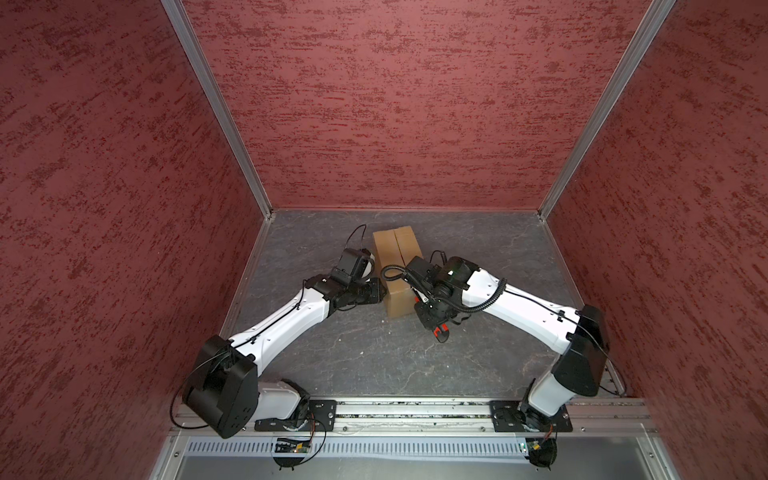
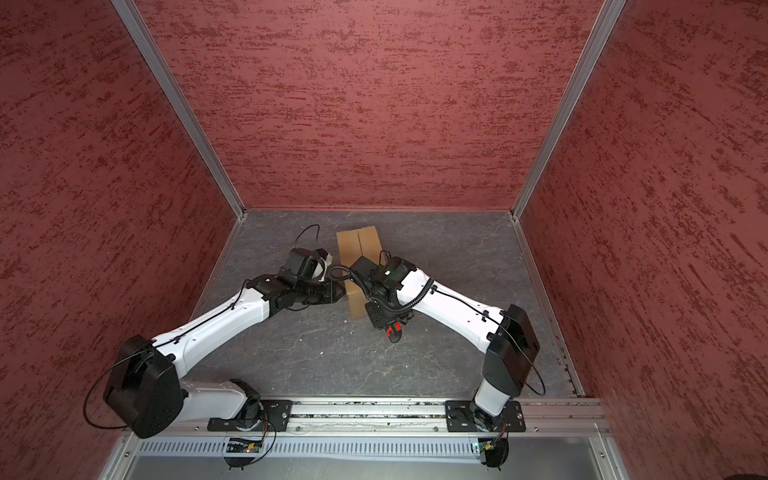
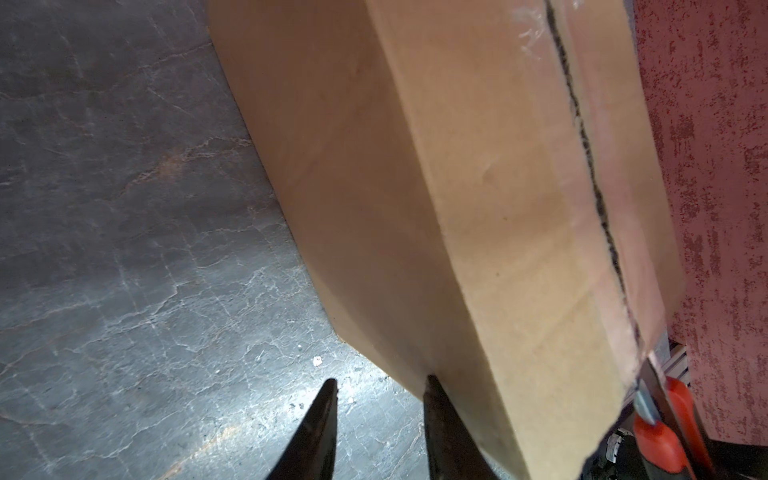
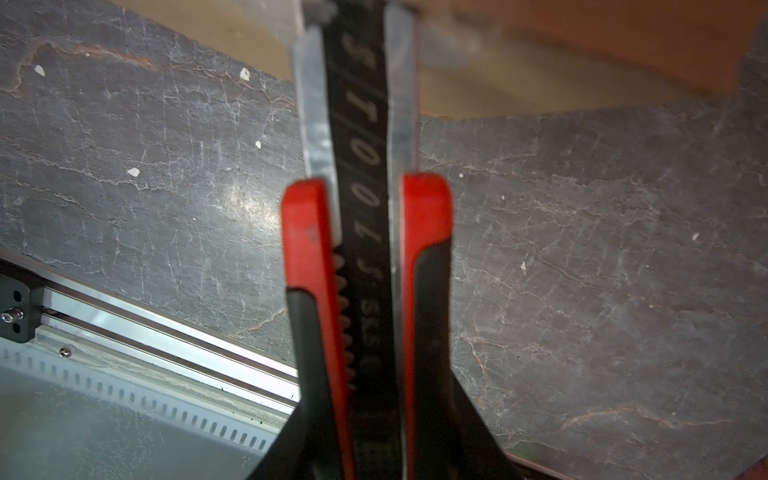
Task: Unpack the express box
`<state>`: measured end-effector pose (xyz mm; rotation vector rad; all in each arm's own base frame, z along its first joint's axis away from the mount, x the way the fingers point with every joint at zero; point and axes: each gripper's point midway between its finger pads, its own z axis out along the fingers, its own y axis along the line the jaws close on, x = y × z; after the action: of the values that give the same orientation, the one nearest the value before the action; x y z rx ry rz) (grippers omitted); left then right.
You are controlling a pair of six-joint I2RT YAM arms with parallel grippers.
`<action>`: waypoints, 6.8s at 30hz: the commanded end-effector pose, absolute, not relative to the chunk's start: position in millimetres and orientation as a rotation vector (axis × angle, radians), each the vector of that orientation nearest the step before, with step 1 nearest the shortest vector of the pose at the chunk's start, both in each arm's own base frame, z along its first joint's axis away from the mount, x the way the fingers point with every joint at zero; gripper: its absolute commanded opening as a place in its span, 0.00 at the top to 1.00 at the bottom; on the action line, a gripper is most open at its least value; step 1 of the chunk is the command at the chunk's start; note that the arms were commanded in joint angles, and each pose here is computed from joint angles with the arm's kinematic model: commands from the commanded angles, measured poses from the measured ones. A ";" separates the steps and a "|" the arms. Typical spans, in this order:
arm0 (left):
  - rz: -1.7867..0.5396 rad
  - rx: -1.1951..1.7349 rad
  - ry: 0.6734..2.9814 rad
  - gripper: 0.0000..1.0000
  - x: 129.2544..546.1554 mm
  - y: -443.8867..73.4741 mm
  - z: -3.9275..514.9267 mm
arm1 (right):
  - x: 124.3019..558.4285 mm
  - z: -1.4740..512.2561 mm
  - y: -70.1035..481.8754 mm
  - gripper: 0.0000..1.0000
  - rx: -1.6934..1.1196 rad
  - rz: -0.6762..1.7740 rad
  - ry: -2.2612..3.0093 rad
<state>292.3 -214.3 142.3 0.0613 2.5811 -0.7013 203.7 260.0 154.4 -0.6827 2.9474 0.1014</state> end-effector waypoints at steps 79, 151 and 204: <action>-0.617 -0.122 2.488 0.57 308.0 -155.5 164.9 | 314.1 60.9 110.9 0.90 -0.048 0.118 2.863; -0.726 -0.183 2.354 0.59 486.3 -180.4 131.2 | 331.2 143.1 249.3 0.69 -0.189 0.578 2.503; -0.415 -0.108 2.331 0.57 301.9 -130.4 208.7 | 407.4 221.9 140.0 0.63 0.025 0.341 2.321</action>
<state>313.9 -144.8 215.7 -0.0755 2.3071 -0.5388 389.2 133.1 223.5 0.0764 2.3325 0.3003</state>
